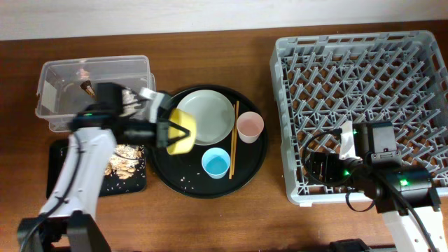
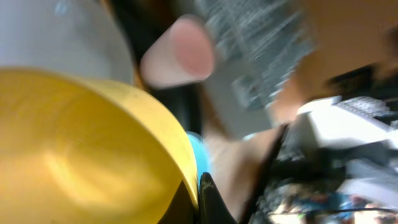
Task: Sort waste into correct bins and load items into the dishwasher rack
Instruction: 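Set the yellow bowl back on the round tray with the left gripper, then grasp the blue cup with the left gripper and hand it to the right gripper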
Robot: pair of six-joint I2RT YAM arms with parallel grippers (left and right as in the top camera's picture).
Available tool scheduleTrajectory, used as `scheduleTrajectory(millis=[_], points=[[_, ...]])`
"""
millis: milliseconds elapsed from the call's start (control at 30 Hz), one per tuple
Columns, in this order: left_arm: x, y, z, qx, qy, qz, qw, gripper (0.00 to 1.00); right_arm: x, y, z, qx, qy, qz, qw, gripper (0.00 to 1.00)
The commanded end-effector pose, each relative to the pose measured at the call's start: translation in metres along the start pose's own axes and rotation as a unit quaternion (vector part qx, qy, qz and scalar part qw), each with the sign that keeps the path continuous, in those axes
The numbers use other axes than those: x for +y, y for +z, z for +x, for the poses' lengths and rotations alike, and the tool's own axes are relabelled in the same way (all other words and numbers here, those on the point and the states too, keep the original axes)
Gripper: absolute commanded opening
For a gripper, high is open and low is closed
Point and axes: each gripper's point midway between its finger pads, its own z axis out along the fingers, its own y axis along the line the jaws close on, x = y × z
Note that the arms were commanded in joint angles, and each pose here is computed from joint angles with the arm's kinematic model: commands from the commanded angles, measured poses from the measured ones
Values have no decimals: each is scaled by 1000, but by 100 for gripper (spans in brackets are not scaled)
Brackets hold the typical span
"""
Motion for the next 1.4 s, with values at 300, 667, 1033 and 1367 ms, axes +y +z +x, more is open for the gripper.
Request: scheduleTrajectory(millis=[300, 667, 1033, 1367], points=[[44, 63, 46, 150, 27, -337, 929, 1, 1, -5, -4, -9, -2, -3, 1000, 98], [26, 60, 17, 125, 35, -321, 938, 48, 0, -5, -2, -5, -1, -2, 1000, 98], [-4, 69, 51, 184, -8, -229, 956, 55, 0, -5, -2, -4, -1, -2, 1000, 98], [13, 80, 80, 202, -19, -229, 952, 8, 0, -5, -1, -4, -1, -2, 1000, 98]])
